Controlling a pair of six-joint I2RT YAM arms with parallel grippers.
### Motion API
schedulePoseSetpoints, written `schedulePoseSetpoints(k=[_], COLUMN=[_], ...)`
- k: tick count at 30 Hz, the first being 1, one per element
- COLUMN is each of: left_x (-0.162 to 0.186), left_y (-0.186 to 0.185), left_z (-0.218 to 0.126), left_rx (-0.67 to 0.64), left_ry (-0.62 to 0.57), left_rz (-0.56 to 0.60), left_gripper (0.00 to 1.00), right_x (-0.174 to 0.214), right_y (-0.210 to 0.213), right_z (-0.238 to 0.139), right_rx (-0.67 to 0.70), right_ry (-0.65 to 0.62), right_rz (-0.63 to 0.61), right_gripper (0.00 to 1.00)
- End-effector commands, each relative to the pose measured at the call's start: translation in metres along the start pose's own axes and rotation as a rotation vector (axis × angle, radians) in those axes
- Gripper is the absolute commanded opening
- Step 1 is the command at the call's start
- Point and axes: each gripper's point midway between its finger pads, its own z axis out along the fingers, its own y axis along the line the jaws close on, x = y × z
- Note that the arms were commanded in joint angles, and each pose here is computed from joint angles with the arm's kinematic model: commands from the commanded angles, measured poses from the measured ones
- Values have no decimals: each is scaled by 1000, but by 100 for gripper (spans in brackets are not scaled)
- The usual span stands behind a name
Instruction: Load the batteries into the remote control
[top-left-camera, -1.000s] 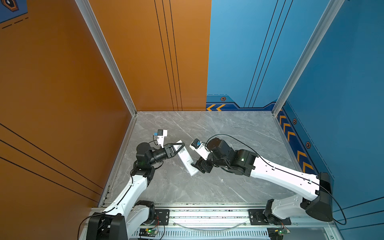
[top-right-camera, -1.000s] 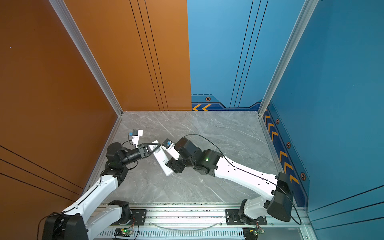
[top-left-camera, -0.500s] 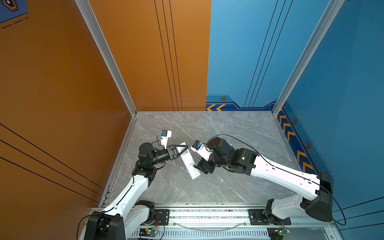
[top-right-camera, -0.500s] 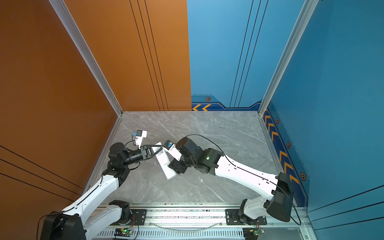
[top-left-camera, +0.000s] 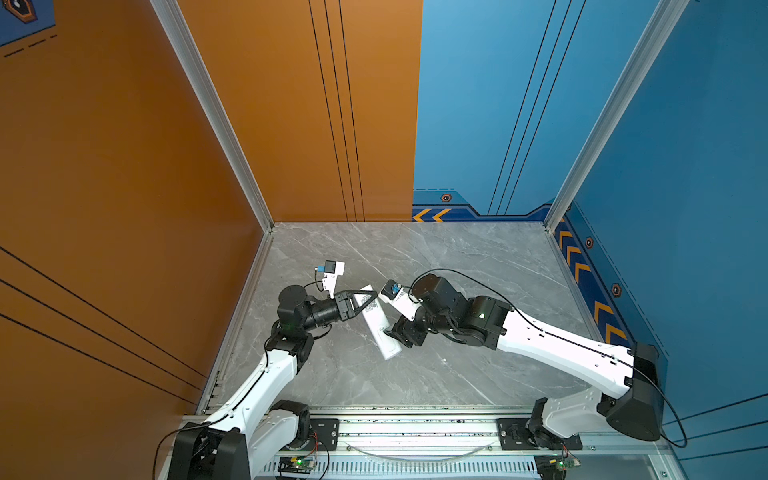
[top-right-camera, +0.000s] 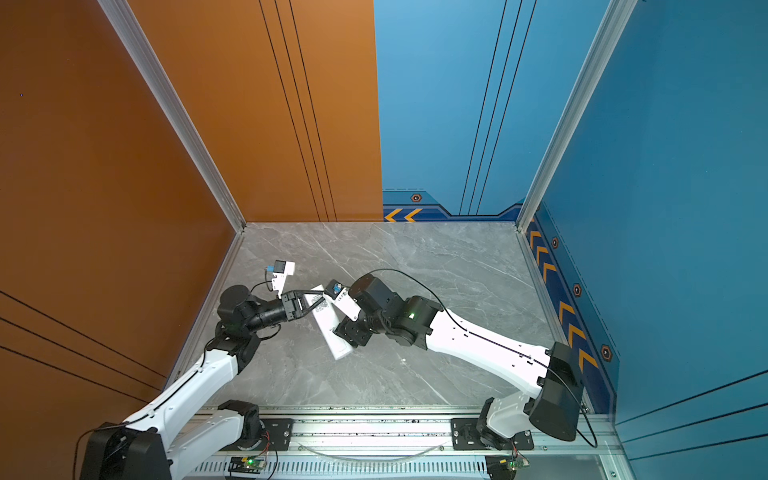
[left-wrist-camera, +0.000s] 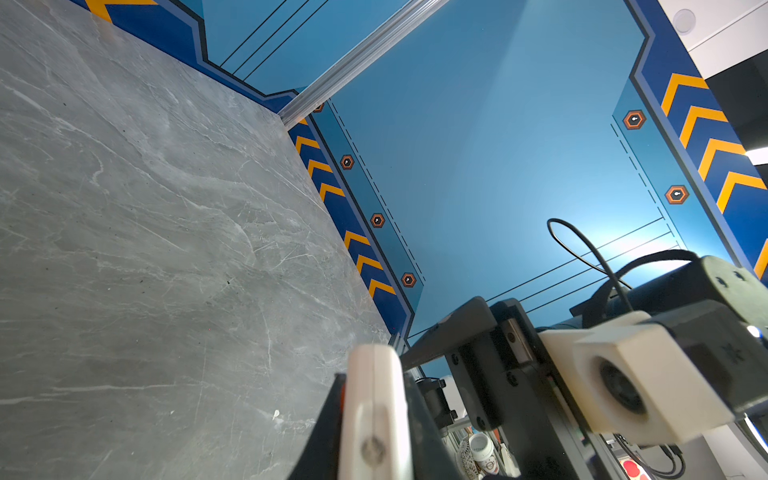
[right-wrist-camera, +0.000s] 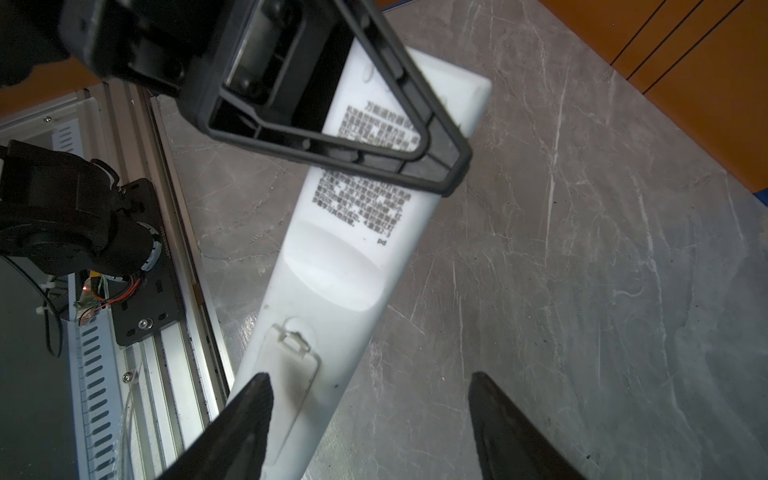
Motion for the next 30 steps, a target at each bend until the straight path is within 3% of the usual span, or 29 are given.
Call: schedulePoseSetpoints(k=[1, 30], left_x=[-9, -9], left_y=[-26, -28], left_z=[1, 1], left_rx=[62, 65], left_ry=[0, 1], left_rz=[89, 91], left_gripper=[0, 0], right_x=[-15, 2], right_y=[1, -15], right_z=[-2, 19], right_rx=[-8, 53], right_ry=[-38, 39], right_rz=[13, 47], right_gripper=[73, 72])
